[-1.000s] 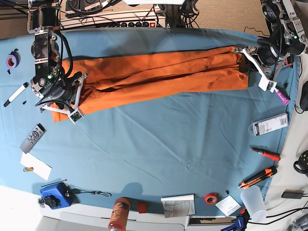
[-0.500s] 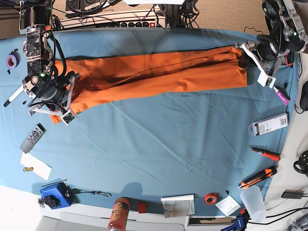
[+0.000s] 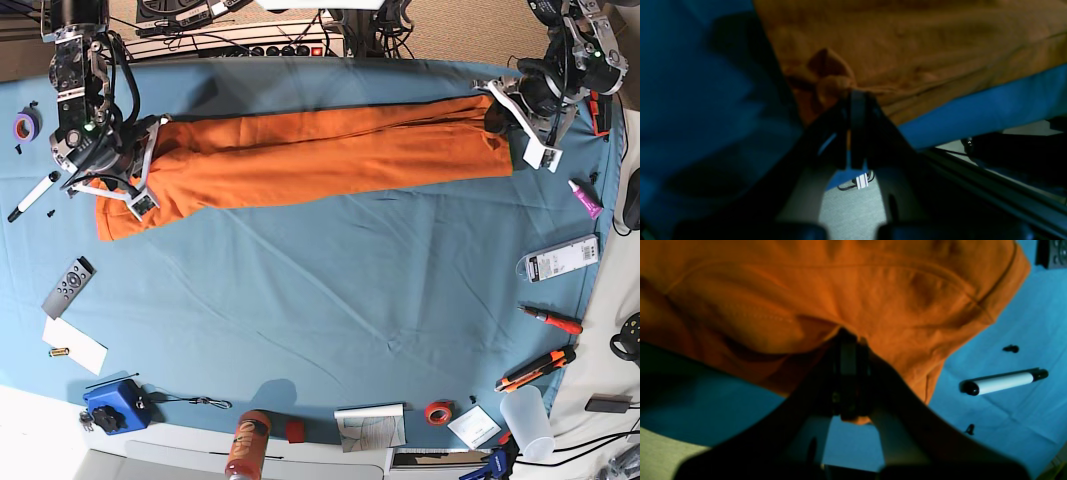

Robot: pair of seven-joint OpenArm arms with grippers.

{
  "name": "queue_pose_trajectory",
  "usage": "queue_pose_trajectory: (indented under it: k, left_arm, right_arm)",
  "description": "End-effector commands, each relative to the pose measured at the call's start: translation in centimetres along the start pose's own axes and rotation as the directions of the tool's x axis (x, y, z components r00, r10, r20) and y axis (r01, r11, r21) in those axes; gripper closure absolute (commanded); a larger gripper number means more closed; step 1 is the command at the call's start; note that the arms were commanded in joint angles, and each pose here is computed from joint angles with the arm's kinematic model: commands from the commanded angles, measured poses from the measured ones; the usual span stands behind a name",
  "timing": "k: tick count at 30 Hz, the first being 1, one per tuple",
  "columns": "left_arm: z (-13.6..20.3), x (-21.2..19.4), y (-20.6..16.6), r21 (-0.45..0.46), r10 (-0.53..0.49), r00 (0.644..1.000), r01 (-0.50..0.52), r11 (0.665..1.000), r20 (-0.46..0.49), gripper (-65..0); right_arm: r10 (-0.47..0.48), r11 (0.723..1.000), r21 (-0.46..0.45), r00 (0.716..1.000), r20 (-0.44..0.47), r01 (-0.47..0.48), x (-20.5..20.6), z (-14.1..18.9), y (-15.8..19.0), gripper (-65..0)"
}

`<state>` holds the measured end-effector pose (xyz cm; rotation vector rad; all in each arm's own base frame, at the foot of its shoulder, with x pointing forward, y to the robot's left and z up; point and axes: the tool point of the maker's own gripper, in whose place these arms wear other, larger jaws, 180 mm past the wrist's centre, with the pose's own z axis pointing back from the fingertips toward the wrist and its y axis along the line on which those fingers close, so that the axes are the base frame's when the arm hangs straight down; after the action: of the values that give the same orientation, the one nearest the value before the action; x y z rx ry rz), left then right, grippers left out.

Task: Layout the t-shirt on the table in an organized manner, then fold the t-shirt properly
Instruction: 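Regrasp the strip end with the right gripper and tuck it flat, then lift the strip end with the left gripper and fold it toward the right gripper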

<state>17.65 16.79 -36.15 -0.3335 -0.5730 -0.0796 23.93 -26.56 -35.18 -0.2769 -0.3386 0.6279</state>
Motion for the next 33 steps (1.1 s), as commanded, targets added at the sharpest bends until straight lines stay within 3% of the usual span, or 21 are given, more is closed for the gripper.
queue_pose_trajectory:
  k: [1, 3, 6, 11, 18, 23, 26, 30, 33]
  left_arm:
    - [0.3, 0.6, 0.0, 0.0, -0.013, 1.0, 0.013, 1.0, 0.026, -7.9]
    - [0.4, 0.5, 0.0, 0.0, -0.011, 1.0, 0.011, 1.0, 0.024, -21.8]
    - [0.5, 0.0, 0.2, 0.016, 0.042, 0.999, -0.042, 0.999, 0.017, -33.0]
    - [1.3, -0.6, 0.0, 0.035, 0.041, 0.999, -0.041, 0.999, 0.002, -33.5]
    - [3.0, 0.9, -0.2, 0.109, -0.021, 0.999, 0.015, 0.994, 0.05, -33.5]
    - [4.1, 1.6, 0.7, 0.193, -0.018, 0.997, 0.003, 0.981, 0.078, -33.5]
    - [4.5, 3.7, 0.3, 0.195, -0.049, 0.986, 0.017, 0.981, 0.162, -33.5]
    - [4.6, 6.4, 0.1, 0.187, -0.072, 0.965, 0.024, 0.982, 0.253, -33.5]
    - [3.8, 6.3, 0.6, 0.173, -0.045, 0.967, 0.001, 0.985, 0.25, -33.5]
  right_arm:
    - [0.003, 0.999, -0.038, 1.0, 0.019, -0.003, 0.5, 0.6, -1.2, 0.0]
    - [0.005, 0.999, -0.037, 1.0, 0.021, -0.004, 0.5, 0.6, -1.2, 0.0]
    - [0.005, 0.999, -0.037, 1.0, 0.024, -0.004, 0.6, 0.6, -1.2, -11.6]
    - [0.001, 0.999, -0.037, 1.0, -0.006, -0.001, 0.1, 0.7, -1.2, -14.3]
    - [-0.067, 0.997, 0.053, 0.996, 0.065, 0.063, 0.9, 1.2, -0.7, -14.4]
    - [-0.148, 0.989, -0.007, 0.985, 0.086, 0.149, 0.2, 2.2, -3.7, -14.4]
    - [-0.219, 0.972, -0.058, 0.969, 0.111, 0.226, -0.6, 3.2, -6.2, -14.4]
    - [-0.318, 0.94, -0.055, 0.924, 0.211, 0.336, -0.6, 5.0, -8.6, -14.4]
    - [-0.359, 0.921, -0.052, 0.892, 0.276, 0.387, -0.5, 6.0, -10.0, -14.4]
